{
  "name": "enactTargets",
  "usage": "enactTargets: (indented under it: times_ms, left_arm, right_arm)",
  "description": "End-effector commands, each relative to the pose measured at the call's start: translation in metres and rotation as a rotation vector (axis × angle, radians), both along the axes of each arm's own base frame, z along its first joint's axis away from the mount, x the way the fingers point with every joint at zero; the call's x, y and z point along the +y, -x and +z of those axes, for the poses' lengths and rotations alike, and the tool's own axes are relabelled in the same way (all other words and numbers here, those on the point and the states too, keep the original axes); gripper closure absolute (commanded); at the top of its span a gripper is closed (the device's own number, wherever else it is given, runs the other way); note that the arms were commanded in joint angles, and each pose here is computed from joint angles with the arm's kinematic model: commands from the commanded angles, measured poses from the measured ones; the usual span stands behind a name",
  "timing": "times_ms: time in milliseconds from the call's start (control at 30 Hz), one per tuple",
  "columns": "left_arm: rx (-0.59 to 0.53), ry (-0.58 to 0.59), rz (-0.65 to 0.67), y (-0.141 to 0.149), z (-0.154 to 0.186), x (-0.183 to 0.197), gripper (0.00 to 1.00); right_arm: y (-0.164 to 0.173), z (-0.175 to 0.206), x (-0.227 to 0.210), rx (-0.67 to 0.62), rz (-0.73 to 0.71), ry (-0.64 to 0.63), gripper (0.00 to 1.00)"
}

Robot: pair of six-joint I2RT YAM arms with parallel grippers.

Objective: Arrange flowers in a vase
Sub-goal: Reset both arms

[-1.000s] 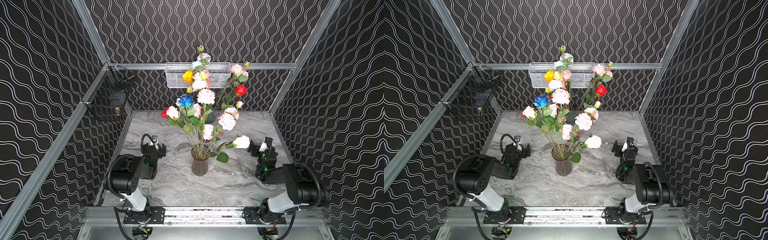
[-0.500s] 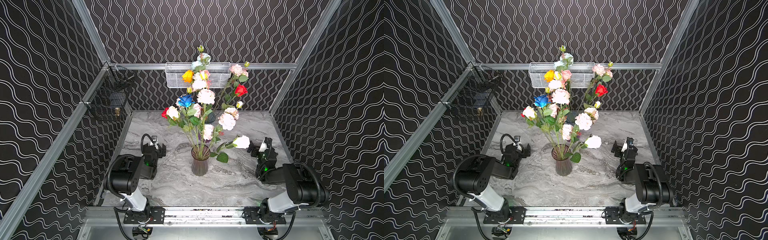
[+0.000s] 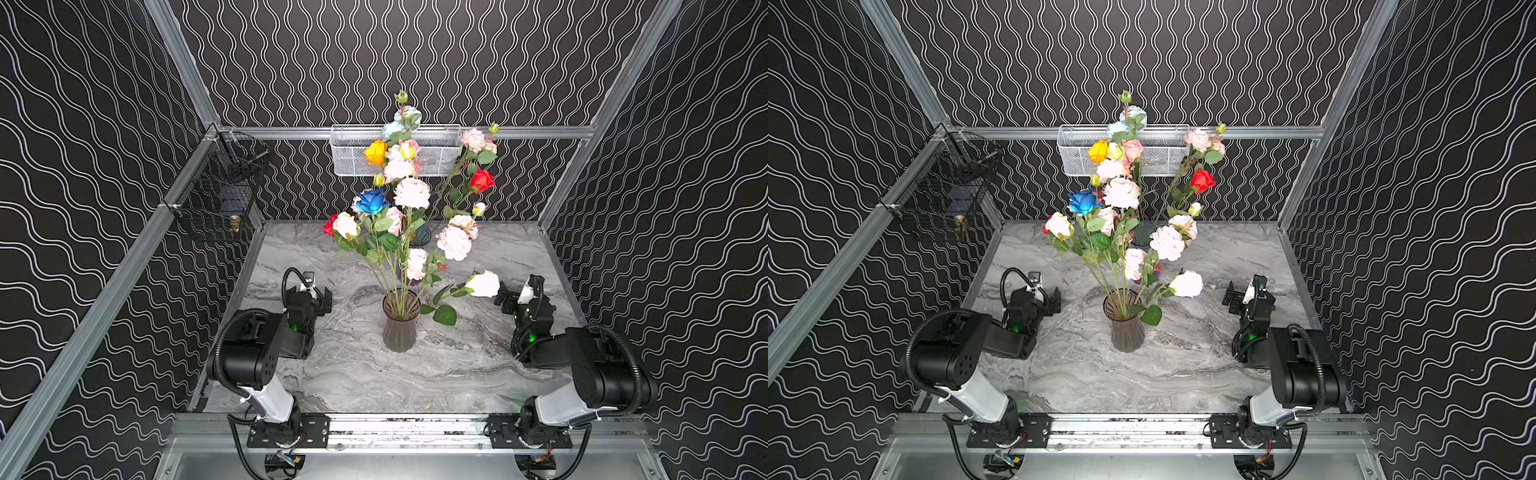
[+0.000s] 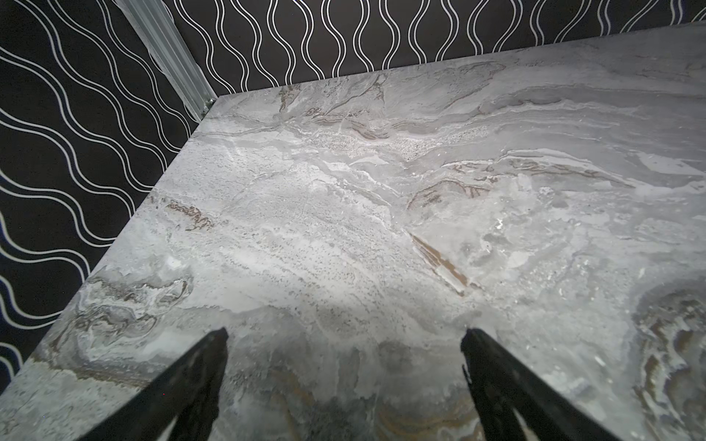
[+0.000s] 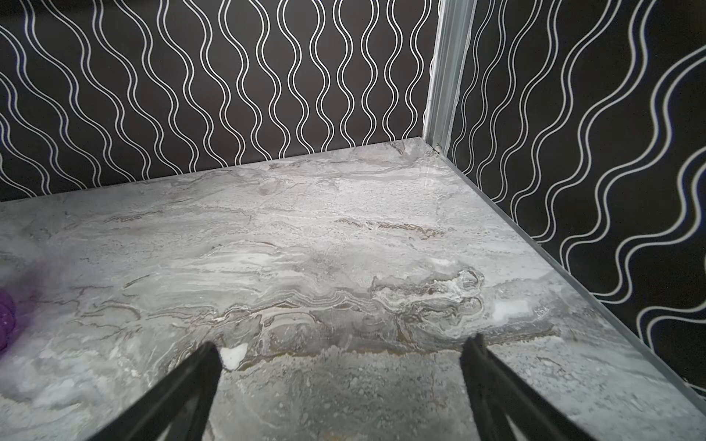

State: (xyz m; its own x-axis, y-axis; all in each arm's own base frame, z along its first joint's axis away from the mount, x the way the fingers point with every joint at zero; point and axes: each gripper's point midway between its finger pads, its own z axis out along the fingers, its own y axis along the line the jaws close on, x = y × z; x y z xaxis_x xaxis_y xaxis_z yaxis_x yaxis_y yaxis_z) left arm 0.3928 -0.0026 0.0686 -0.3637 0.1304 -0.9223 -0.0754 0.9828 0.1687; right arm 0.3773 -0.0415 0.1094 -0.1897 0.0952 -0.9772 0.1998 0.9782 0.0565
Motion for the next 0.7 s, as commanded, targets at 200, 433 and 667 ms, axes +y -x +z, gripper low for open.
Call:
enactTargets:
  times_ms: [200,433,667]
  left_arm:
    - [-0.034,0.001,0.002,-0.0034,0.0084,0.0005,0.01]
    - [-0.021,0.008,-0.003,-0.0049,0.0068,-0.0006,0.01]
    - [-0.036,0.002,0.002,-0.0035,0.0093,0.0007,0.01]
  right_arm:
    - [-0.0017,0.009,0.001,-0.038,0.004,-0.001,0.0]
    - [-0.0018,0.0088,0.0014,-0.037,0.005,-0.001,0.01]
    - [-0.0017,0.0094,0.0011,-0.04,0.005,-0.002,0.01]
